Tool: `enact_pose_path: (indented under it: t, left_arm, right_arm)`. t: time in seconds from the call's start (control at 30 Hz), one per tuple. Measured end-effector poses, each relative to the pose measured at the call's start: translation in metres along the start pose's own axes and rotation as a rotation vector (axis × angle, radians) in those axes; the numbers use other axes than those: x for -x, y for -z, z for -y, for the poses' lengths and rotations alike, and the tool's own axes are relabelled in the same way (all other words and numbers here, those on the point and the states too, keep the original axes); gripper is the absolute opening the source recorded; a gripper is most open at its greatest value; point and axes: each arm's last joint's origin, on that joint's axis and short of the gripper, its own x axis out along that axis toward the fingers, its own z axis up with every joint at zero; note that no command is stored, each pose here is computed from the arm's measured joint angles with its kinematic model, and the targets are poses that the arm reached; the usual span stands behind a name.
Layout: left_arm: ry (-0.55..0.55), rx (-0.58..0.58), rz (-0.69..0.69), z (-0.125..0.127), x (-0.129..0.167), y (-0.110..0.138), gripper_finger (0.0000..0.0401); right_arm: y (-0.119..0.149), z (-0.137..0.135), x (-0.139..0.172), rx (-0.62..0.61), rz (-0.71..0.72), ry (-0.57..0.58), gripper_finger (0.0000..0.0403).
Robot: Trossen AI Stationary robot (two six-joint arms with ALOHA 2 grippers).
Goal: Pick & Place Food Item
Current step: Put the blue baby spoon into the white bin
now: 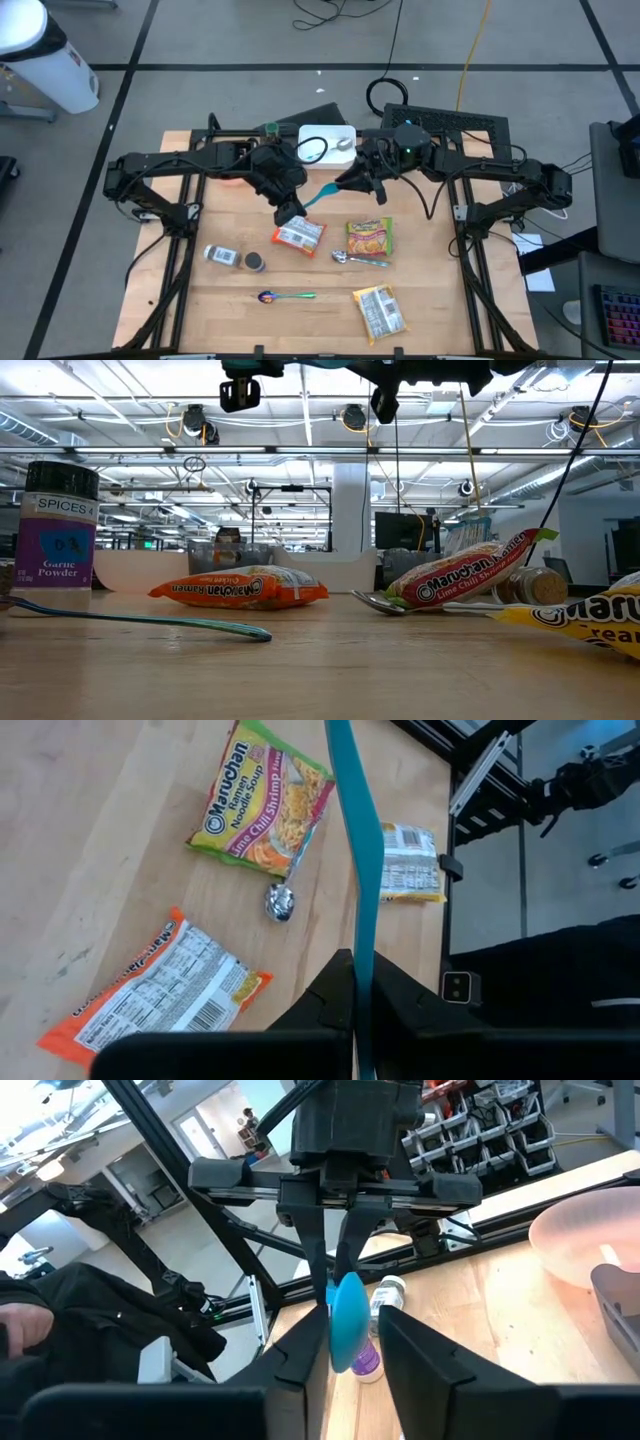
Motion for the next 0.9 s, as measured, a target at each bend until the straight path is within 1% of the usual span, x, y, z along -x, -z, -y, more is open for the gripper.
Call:
enact_pose_path:
  t: [0.2, 0.33, 0.53, 0.63, 0.77, 0.9]
  left_arm:
    - [0.002, 0.009, 0.006, 0.0, 0.0, -0.001, 0.0014]
    - [0.013, 0.013, 0.022, 0.001, 0.0, -0.002, 0.0015]
    - [0.064, -0.033, 0.077, 0.005, 0.0, -0.008, 0.0066]
    - [0.072, -0.055, 0.126, 0.006, 0.001, -0.014, 0.0091]
    - [0.075, -0.054, 0.176, 0.002, 0.005, -0.02, 0.0126]
    - [0.082, -0.059, 0.219, -0.008, 0.011, -0.027, 0.0161]
  right_arm:
    - [0.0, 0.001, 0.0, 0.016, 0.001, 0.009, 0.0015]
    - [0.0, 0.001, 0.0, 0.021, 0.009, 0.027, 0.001]
    - [0.0, 0.002, 0.0, 0.02, 0.015, 0.044, 0.0003]
    - [0.0, 0.002, 0.0, 0.016, 0.011, 0.041, 0.0001]
    - [0.001, 0.002, 0.0, 0.011, 0.013, 0.051, 0.0]
    - [0.001, 0.001, -0.001, -0.009, 0.014, 0.051, 0.0]
